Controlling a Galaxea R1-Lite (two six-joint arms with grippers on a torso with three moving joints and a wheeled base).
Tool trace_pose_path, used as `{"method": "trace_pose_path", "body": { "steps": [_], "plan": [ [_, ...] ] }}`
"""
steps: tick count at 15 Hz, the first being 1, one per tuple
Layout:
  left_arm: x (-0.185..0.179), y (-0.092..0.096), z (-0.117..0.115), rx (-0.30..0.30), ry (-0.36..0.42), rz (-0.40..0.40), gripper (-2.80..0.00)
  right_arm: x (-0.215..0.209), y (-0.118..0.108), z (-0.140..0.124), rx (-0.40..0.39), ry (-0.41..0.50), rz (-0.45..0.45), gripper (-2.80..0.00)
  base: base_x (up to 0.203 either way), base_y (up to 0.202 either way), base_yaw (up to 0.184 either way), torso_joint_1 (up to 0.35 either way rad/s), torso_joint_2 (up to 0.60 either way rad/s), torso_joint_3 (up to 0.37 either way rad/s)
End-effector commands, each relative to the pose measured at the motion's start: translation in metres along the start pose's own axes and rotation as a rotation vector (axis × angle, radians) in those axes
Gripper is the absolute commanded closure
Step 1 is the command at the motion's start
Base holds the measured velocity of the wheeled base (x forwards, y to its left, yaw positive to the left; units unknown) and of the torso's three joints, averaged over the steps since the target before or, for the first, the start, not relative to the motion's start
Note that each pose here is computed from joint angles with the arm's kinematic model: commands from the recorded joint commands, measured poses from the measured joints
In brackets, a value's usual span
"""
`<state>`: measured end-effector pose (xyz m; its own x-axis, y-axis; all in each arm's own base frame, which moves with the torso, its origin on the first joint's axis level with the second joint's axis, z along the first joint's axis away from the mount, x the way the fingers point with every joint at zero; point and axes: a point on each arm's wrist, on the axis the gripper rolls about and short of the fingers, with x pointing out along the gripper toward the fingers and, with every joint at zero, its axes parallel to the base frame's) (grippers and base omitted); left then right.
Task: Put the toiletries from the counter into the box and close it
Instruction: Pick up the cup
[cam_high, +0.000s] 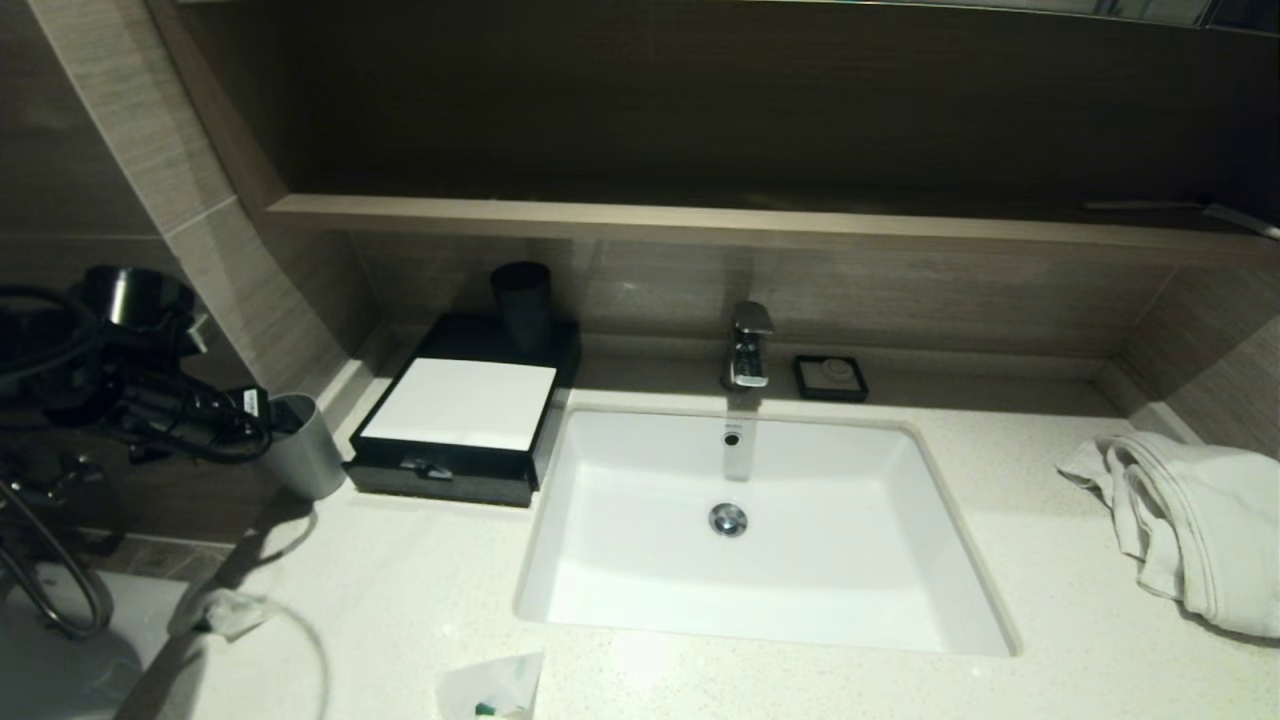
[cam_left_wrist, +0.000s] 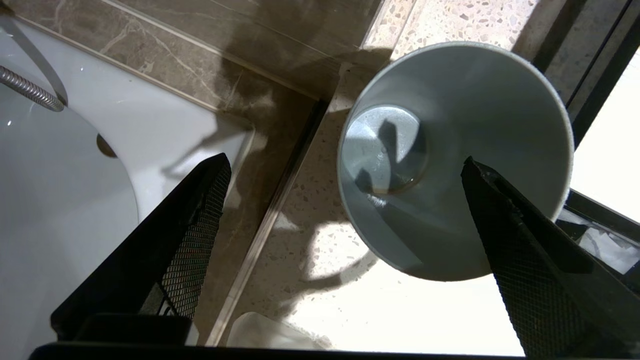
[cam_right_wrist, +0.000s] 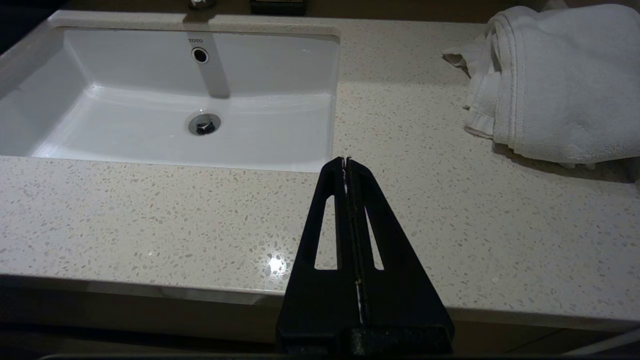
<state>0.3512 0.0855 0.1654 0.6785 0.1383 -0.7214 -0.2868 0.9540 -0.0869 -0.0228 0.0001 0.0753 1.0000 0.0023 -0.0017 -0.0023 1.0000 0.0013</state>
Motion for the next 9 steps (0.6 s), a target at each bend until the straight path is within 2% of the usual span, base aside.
{"method": "trace_pose_path", "body": {
  "steps": [1,2,3,9],
  "plan": [
    [0.0020,0.0003,-0.0007,-0.001,0.006,0.001,-2.80,0.0000,0.0000,0.0000,0.000,0.000,0.001,0.00,0.000,0.000,0.000,0.000,0.00,0.000],
    [0.0027,0.0006,-0.0009,-0.002,0.007,0.001,-2.80,0.0000,0.0000,0.0000,0.000,0.000,0.001,0.00,0.000,0.000,0.000,0.000,0.00,0.000],
    [0.0036,0.0004,-0.0012,-0.001,0.010,0.001,0.00,0.0000,0.0000,0.0000,0.000,0.000,0.001,0.00,0.000,0.000,0.000,0.000,0.00,0.000],
    [0.0046,0.0016,-0.0020,-0.002,0.011,0.003,0.00,0.0000,0.0000,0.0000,0.000,0.000,0.001,0.00,0.000,0.000,0.000,0.000,0.00,0.000]
  ]
}}
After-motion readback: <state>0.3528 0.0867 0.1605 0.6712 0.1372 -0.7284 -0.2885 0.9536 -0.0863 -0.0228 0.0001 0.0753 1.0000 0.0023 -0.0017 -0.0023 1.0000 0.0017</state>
